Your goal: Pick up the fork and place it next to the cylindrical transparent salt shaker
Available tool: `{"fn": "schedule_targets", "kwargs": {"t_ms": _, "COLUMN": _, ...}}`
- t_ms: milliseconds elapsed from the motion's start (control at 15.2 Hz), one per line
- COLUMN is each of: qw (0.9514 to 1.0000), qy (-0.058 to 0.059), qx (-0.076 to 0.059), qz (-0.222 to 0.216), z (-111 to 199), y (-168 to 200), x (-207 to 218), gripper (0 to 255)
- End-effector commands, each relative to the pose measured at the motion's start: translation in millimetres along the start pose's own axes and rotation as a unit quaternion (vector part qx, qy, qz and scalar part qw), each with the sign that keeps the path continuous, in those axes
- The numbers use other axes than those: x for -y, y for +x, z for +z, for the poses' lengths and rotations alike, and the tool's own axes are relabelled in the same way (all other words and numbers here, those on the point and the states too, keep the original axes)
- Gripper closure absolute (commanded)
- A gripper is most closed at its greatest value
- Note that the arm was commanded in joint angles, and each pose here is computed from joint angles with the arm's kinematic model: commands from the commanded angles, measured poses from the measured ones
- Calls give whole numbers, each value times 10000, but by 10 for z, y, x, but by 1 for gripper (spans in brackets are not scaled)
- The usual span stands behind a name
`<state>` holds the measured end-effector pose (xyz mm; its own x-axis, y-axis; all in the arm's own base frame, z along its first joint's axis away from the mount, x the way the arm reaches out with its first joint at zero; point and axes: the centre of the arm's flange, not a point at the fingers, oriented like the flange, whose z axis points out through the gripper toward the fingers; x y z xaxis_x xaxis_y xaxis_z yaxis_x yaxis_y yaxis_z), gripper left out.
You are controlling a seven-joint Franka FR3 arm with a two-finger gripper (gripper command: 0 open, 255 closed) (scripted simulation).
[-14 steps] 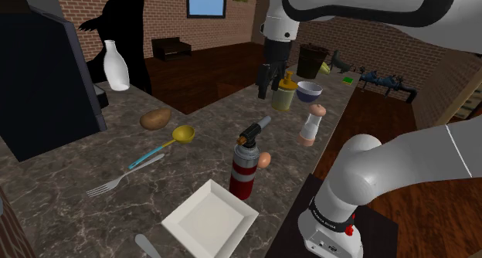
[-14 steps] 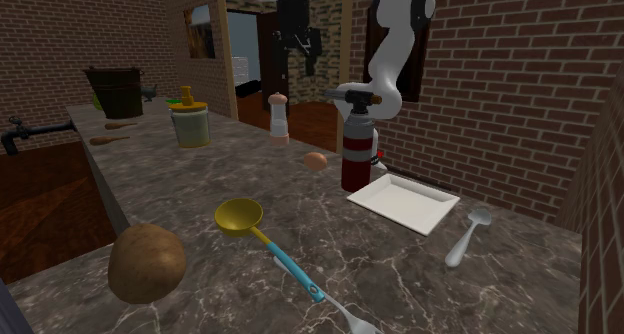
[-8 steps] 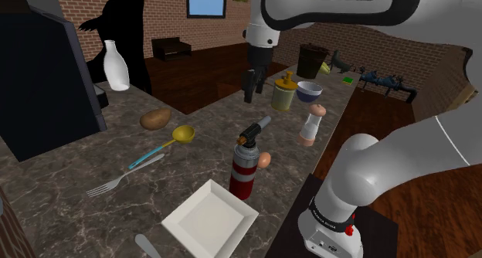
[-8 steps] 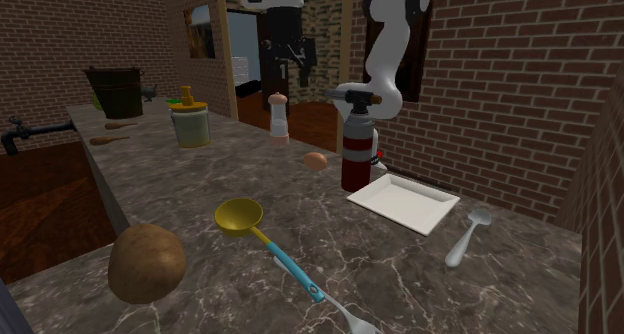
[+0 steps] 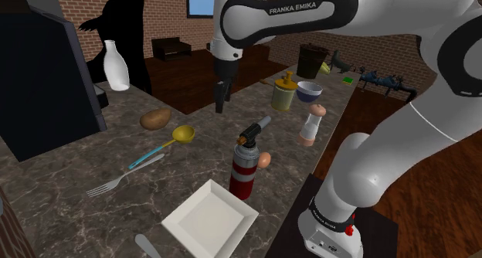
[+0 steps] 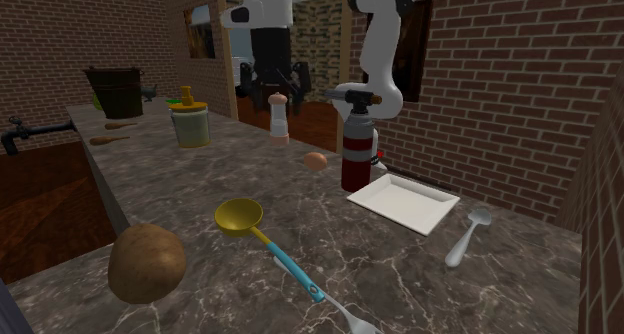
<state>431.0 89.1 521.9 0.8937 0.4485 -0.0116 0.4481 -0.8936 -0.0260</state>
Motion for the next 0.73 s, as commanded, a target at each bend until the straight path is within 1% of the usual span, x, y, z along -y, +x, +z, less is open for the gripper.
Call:
{"fn": "schedule_targets", "kwargs": {"t_ms": 0, "qw": 9995, "qy": 3, "qx": -16, "qz": -322, "z": 88, "y": 239, "x": 82, "gripper": 0}}
{"fn": "schedule_targets", "kwargs": {"t_ms": 132, "qw": 9980, "qy": 6, "qx": -25, "qz": -632, "z": 196, "y": 459, "x": 173, "gripper": 0}}
{"fn": "schedule_targets", "kwargs": {"t_ms": 330, "qw": 9940, "qy": 9, "qx": -39, "qz": -1096, "z": 357, "y": 777, "x": 334, "gripper": 0}}
{"fn": "schedule_targets", "kwargs": {"t_ms": 462, "qw": 9901, "qy": 12, "qx": -49, "qz": -1404, "z": 464, "y": 981, "x": 458, "gripper": 0}}
{"fn": "schedule_targets", "kwargs": {"t_ms": 660, "qw": 9825, "qy": 16, "qx": -63, "qz": -1863, "z": 623, "y": 1271, "x": 667, "gripper": 0}}
